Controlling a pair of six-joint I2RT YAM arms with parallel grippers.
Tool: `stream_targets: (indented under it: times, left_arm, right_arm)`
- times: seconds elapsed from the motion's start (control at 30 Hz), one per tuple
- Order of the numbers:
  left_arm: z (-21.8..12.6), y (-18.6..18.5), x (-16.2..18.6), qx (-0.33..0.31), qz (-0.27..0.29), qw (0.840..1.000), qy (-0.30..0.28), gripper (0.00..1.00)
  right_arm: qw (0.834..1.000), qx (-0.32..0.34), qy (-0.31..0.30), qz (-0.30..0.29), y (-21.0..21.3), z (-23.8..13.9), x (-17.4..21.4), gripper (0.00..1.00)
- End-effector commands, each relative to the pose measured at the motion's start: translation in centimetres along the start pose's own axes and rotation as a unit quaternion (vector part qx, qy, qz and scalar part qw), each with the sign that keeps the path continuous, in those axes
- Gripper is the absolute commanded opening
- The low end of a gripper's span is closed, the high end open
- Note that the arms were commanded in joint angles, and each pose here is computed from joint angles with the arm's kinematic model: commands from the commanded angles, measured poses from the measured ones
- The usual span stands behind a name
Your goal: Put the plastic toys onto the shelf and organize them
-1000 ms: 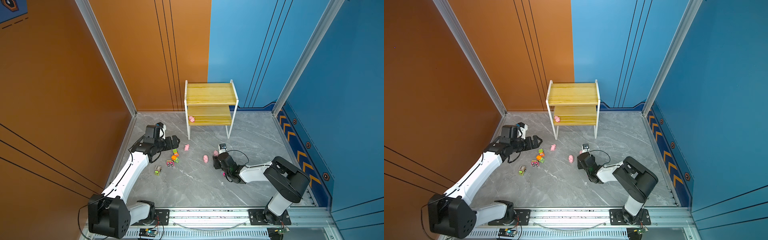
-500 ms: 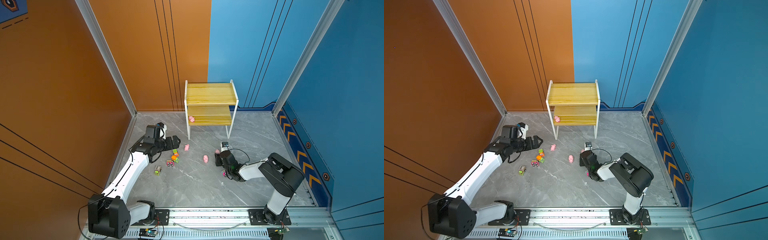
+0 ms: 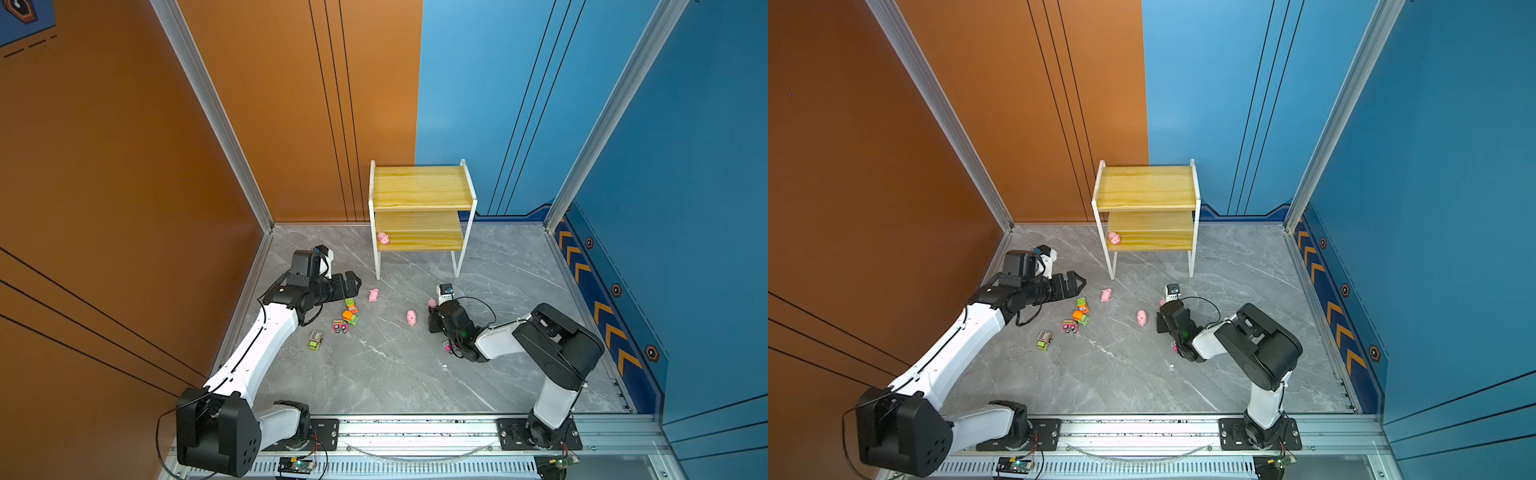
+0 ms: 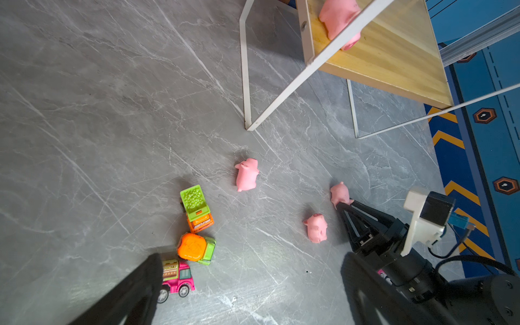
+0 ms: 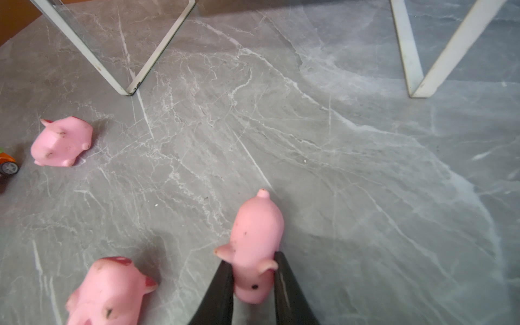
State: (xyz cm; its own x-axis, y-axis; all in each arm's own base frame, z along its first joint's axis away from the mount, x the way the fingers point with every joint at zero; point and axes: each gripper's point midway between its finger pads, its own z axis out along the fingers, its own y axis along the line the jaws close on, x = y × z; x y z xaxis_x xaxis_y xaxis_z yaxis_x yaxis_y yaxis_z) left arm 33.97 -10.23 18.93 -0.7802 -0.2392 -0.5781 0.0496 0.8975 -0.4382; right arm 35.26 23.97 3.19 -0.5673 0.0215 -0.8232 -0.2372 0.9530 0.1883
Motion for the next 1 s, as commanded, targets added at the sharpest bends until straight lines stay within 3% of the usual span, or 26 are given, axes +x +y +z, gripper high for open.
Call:
stream_targets:
  times: [0.0, 0.13, 0.43, 0.97]
  left_arm:
    - [0.4, -0.1, 0.0, 0.008, -0.002, 1.0, 0.001, 1.0]
    - [0.4, -0.1, 0.0, 0.009, -0.002, 1.0, 0.001, 1.0]
    - [0.3, -0.2, 0.0, 0.01, -0.002, 1.0, 0.001, 1.0]
    - [0.0, -0.3, -0.2, 0.012, -0.001, 1.0, -0.004, 1.0]
  right_arm:
    - [1.0, -0.013, -0.018, -0.006, 0.6, -0.5, -1.7, 0.18]
    - [1.0, -0.019, -0.016, -0.003, -0.5, -1.1, -2.6, 0.17]
    - [0.994, -0.106, 0.01, -0.033, 2.2, -3.8, -4.5, 0.17]
    - [0.977, -0.19, -0.036, -0.093, 8.4, -5.4, -13.3, 0.17]
